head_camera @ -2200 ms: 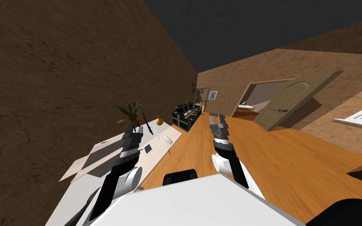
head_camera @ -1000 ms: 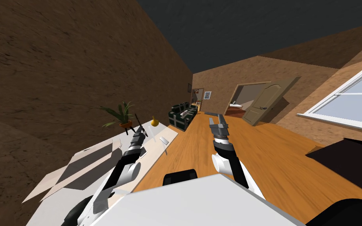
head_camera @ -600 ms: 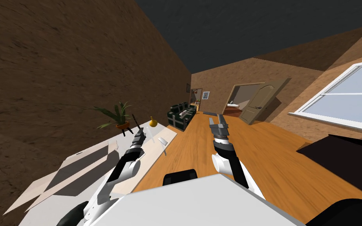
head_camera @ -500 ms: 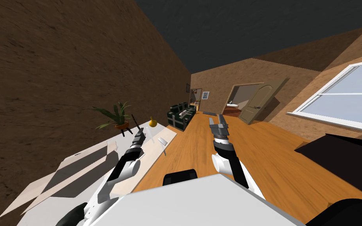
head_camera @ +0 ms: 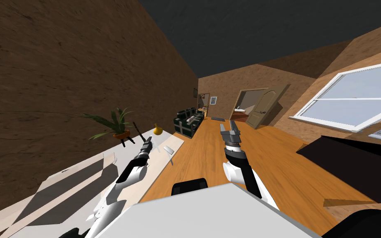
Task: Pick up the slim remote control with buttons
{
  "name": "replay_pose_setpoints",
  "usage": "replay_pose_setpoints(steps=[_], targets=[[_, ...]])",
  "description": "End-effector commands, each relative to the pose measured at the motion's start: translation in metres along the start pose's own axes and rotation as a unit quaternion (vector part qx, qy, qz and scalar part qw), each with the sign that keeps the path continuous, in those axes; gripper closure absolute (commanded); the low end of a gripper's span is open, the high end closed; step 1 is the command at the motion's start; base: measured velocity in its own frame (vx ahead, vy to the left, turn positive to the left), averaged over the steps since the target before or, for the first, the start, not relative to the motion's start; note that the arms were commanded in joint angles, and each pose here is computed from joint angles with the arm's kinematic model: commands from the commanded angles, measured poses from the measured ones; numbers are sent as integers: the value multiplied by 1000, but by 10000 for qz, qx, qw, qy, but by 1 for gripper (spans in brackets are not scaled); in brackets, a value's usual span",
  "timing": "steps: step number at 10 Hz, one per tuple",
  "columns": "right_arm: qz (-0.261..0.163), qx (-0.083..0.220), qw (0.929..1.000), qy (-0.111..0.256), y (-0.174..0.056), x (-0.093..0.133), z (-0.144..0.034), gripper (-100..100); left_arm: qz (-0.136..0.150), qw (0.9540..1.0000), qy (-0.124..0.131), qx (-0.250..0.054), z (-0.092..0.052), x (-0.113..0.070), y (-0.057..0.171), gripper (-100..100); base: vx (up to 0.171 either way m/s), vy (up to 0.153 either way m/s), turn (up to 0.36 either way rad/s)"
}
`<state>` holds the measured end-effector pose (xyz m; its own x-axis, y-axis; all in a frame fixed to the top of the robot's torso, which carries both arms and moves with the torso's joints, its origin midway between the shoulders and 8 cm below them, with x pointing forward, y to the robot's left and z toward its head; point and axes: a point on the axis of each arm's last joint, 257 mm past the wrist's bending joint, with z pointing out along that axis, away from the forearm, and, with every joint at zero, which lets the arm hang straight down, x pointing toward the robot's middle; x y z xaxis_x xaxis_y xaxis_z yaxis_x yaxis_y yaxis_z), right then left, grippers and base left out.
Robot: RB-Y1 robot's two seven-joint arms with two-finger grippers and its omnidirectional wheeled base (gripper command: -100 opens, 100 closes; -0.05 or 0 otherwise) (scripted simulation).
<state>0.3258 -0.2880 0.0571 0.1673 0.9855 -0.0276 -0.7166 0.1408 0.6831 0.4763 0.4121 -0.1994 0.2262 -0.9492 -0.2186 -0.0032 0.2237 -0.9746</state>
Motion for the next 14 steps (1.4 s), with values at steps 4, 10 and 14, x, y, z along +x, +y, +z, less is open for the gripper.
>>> replay_pose_setpoints(steps=[4, 10, 14], targets=[[0, 0, 10000, 0, 0, 0, 0, 0, 107, 9973, 19, -730, 12, -11, 49, -100, 9, -6, -74], [0, 0, 10000, 0, 0, 0, 0, 0, 265, 9842, 136, -1748, 21, -19, 115, -100, 14, -3, -77], [0, 0, 10000, 0, 0, 0, 0, 0, 395, 9684, 300, -2445, 19, -20, 159, -100, 19, 0, -71]])
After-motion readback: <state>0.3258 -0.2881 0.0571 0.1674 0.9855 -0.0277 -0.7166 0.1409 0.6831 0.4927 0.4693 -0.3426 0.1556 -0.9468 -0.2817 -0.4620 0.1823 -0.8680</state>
